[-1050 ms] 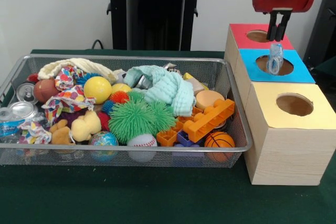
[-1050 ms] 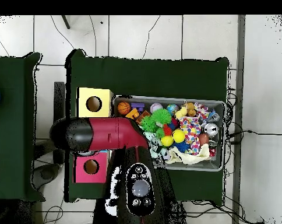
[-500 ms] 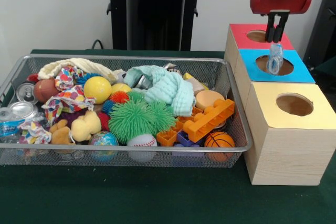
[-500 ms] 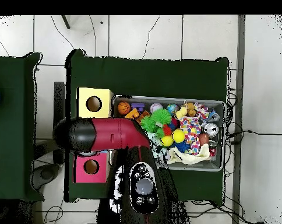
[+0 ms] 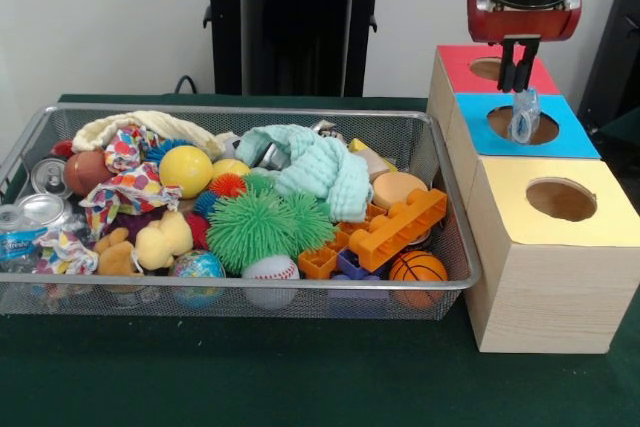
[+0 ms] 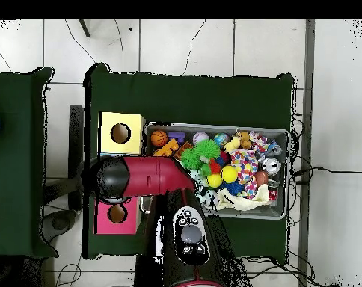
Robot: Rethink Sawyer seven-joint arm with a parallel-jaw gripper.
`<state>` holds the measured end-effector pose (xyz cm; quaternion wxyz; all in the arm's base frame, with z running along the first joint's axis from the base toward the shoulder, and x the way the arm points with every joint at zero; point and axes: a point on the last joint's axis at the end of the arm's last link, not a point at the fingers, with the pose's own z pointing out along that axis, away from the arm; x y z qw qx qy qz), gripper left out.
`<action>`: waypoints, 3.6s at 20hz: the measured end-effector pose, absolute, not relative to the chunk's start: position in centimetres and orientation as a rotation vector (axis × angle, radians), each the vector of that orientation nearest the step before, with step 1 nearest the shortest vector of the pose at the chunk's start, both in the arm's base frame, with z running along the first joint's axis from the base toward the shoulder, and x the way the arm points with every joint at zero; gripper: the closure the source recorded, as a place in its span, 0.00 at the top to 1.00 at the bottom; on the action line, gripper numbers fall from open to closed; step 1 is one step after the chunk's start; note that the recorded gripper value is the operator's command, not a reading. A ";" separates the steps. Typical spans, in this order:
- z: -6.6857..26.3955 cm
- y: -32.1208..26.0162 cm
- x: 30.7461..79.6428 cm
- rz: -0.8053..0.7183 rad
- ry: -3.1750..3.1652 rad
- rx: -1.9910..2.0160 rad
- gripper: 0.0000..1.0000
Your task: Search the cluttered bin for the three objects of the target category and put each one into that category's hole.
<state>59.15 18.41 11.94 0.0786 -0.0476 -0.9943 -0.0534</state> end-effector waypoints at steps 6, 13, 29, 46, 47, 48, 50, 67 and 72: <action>11.8 18.8 59.1 -0.193 -2.982 -0.137 0.00; 11.6 19.8 59.2 -0.230 -2.997 -0.120 0.00; 4.8 20.9 58.6 -0.275 -3.124 -0.050 0.00; 4.3 17.5 59.0 -0.282 -3.112 -0.091 0.00; 4.5 17.5 59.0 -0.281 -3.111 -0.089 0.00; 4.6 17.5 59.0 -0.280 -3.109 -0.087 0.00; 6.0 17.5 58.9 -0.271 -3.093 -0.075 0.00; 14.1 16.4 59.2 -0.255 -2.974 -0.089 0.00; 13.4 13.0 60.2 -0.234 -2.986 -0.131 0.00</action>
